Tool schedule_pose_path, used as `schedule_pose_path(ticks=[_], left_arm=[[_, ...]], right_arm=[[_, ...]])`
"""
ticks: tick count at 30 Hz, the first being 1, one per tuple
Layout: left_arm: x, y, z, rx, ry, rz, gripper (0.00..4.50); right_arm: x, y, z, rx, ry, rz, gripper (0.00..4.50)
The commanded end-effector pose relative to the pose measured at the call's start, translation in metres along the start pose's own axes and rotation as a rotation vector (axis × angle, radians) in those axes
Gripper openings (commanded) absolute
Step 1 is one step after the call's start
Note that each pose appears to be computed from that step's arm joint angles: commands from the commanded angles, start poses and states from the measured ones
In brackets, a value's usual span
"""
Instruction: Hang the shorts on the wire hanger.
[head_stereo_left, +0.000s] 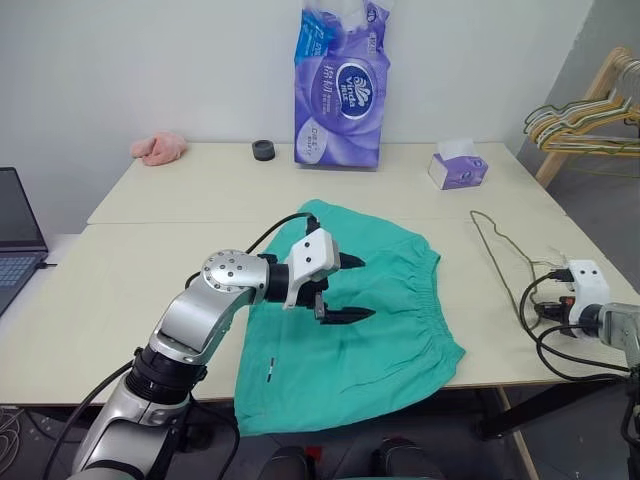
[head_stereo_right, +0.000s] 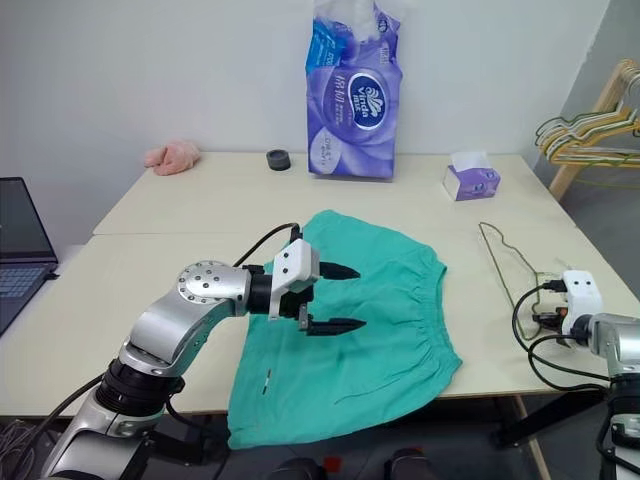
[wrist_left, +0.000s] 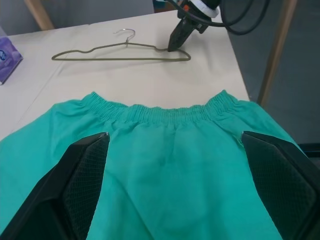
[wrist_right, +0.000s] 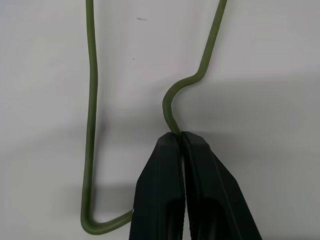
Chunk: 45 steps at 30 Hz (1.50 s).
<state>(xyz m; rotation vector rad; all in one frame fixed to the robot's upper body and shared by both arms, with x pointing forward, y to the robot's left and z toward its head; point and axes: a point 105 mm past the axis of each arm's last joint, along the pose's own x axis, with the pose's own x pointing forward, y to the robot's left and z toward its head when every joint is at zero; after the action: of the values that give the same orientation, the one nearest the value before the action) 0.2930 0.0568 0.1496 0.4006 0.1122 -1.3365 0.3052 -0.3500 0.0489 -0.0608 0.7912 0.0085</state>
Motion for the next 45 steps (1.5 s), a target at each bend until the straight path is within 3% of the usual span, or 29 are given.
schedule_pose_path(ticks=[1,5,11,15,18,27,31,40,45], left_arm=[[-0.010,0.031,-0.003,-0.003,-0.001,0.155,4.48],[-0.023,0.055,-0.008,-0.024,0.004,0.263,4.48],[-0.061,0.107,-0.002,-0.155,-0.069,0.445,4.48],[-0.078,0.119,-0.001,-0.239,-0.082,0.424,4.48],[-0.086,0.108,-0.007,-0.315,-0.059,0.285,4.48],[-0.080,0.092,-0.023,-0.290,0.047,0.153,4.48],[-0.073,0.092,-0.024,-0.282,0.052,0.140,4.48],[-0.054,0.044,-0.044,-0.297,0.153,-0.112,4.48],[-0.053,0.035,-0.051,-0.302,0.190,-0.158,4.48]], right_arm=[[-0.004,-0.008,0.006,-0.113,-0.038,-0.088,0.02],[-0.022,0.003,0.039,-0.347,-0.174,-0.112,0.02],[-0.049,0.058,0.069,-0.886,-0.348,-0.099,0.02],[-0.059,0.082,0.089,-1.122,-0.473,-0.137,0.02],[-0.069,0.107,0.109,-1.317,-0.624,-0.165,0.02],[-0.083,0.167,0.113,-1.563,-0.898,-0.061,0.02],[-0.083,0.183,0.106,-1.606,-0.941,0.003,0.02],[-0.088,0.205,0.105,-1.656,-1.018,0.077,0.02],[-0.090,0.212,0.102,-1.659,-1.038,0.105,0.02]])
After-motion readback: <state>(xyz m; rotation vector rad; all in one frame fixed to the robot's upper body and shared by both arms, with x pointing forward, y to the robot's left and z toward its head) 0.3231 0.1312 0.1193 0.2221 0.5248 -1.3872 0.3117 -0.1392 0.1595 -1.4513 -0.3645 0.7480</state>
